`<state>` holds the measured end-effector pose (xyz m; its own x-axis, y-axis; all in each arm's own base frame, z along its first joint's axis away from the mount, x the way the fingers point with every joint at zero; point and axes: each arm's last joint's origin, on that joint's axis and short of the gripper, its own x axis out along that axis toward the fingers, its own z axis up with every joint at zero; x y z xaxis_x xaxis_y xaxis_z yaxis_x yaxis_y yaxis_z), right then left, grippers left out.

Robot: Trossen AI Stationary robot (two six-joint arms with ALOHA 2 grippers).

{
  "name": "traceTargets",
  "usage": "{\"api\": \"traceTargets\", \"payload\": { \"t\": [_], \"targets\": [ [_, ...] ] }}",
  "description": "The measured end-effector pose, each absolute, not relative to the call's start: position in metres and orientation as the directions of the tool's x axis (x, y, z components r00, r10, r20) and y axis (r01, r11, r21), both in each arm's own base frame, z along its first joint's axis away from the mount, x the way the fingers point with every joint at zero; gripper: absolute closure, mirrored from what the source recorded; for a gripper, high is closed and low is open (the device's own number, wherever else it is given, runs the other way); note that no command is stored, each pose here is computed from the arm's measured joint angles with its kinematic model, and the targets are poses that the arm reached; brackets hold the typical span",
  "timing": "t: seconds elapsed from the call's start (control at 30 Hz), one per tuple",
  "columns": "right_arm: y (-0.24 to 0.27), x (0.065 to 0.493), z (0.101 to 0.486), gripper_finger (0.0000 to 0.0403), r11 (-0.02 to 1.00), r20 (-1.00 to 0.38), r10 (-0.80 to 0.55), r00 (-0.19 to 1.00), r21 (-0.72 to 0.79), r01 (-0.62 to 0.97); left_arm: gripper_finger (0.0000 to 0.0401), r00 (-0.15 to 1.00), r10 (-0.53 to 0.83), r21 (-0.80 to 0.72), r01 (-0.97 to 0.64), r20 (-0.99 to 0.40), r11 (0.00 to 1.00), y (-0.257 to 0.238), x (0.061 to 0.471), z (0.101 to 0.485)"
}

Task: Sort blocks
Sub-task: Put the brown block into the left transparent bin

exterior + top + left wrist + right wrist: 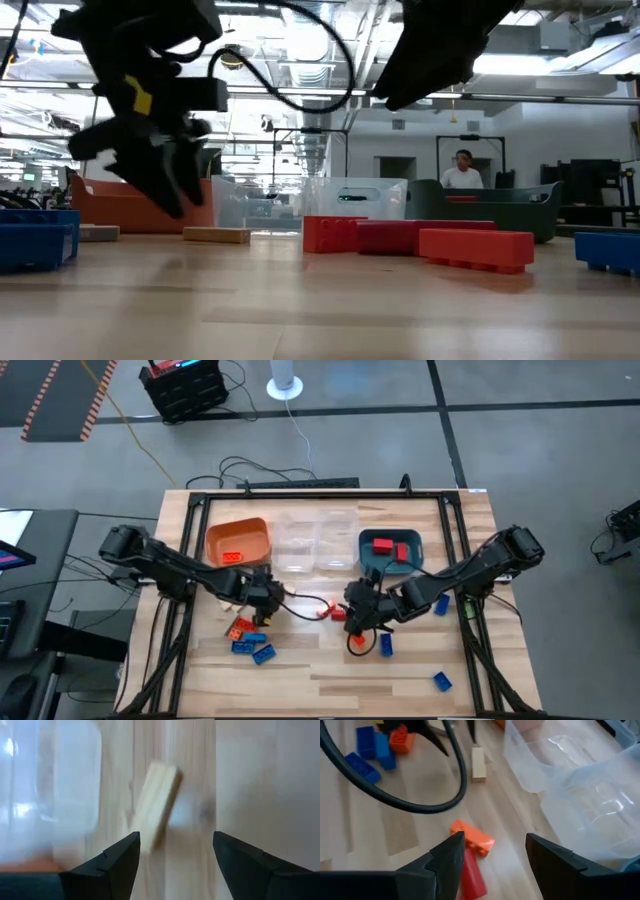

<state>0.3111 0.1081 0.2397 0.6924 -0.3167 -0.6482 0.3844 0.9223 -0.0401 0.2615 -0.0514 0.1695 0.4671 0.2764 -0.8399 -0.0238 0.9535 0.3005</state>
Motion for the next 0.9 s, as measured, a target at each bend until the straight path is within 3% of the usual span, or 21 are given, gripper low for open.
{"api": "traceTargets", "payload": {
  "t": [0.17, 0.33, 0.53, 0.9],
  "targets": [
    [0.113, 0.309, 0.239, 0.0159, 0.928, -0.651, -0.306, 0.694, -0.042, 0.37, 0.0156, 0.533, 0.258, 0.325, 0.034, -0.806, 0.945, -0.05, 0.271, 0.171],
    [0.113, 0.31, 0.242, 0.0159, 0.928, -0.649, -0.305, 0.696, -0.04, 0.37, 0.0156, 0.53, 0.167, 0.224, 0.044, -0.831, 0.974, -0.03, 0.276, 0.171],
    [0.114, 0.312, 0.248, 0.0159, 0.932, -0.639, -0.303, 0.708, -0.044, 0.359, 0.016, 0.557, 0.122, 0.205, 0.088, -0.821, 0.975, -0.014, 0.281, 0.173],
    [0.114, 0.312, 0.249, 0.0159, 0.929, -0.63, -0.314, 0.71, -0.051, 0.366, 0.0197, 0.446, 0.145, 0.231, 0.145, -0.883, 0.962, -0.013, 0.291, 0.135]
  ]
}}
